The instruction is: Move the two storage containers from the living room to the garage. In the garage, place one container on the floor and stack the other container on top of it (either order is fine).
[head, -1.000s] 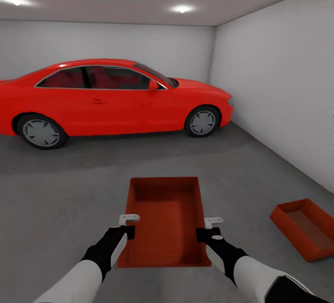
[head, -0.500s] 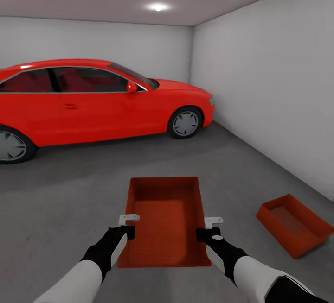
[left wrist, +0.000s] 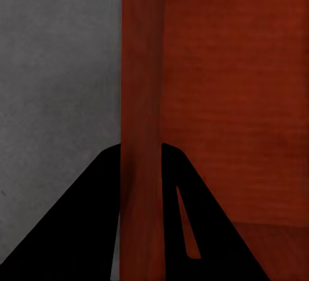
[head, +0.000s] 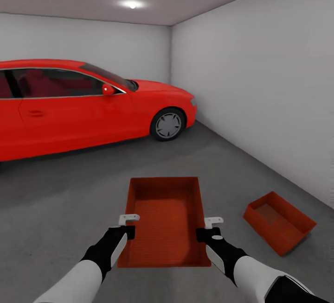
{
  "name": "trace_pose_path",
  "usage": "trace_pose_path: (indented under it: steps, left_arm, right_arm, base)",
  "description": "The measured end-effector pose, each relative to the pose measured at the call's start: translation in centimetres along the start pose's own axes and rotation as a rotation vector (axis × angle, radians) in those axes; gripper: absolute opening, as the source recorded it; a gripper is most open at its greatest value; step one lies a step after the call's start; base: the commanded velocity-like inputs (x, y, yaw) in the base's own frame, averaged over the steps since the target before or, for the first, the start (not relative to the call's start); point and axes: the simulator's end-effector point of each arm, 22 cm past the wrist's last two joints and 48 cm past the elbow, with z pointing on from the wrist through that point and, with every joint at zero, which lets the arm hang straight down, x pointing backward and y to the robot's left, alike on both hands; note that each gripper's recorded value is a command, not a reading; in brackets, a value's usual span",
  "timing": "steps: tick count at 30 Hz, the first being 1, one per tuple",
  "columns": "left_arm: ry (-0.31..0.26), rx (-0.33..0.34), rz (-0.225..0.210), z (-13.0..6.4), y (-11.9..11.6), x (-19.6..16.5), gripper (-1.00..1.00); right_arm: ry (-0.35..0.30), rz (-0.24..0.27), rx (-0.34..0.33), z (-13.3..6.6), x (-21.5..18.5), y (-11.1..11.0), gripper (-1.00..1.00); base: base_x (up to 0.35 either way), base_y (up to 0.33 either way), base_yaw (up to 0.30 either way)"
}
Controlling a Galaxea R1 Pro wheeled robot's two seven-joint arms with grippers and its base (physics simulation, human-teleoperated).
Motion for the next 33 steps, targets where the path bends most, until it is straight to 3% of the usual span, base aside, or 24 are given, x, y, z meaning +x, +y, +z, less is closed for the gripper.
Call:
trace_pose_path:
  steps: [33]
  left_arm:
    - [0.000, 0.000, 0.000, 0.00, 0.00, 0.00, -1.00]
  right_arm:
    - [0.000, 0.000, 0.000, 0.00, 0.00, 0.00, -1.00]
  base:
    - [0.322, 0.000, -0.247]
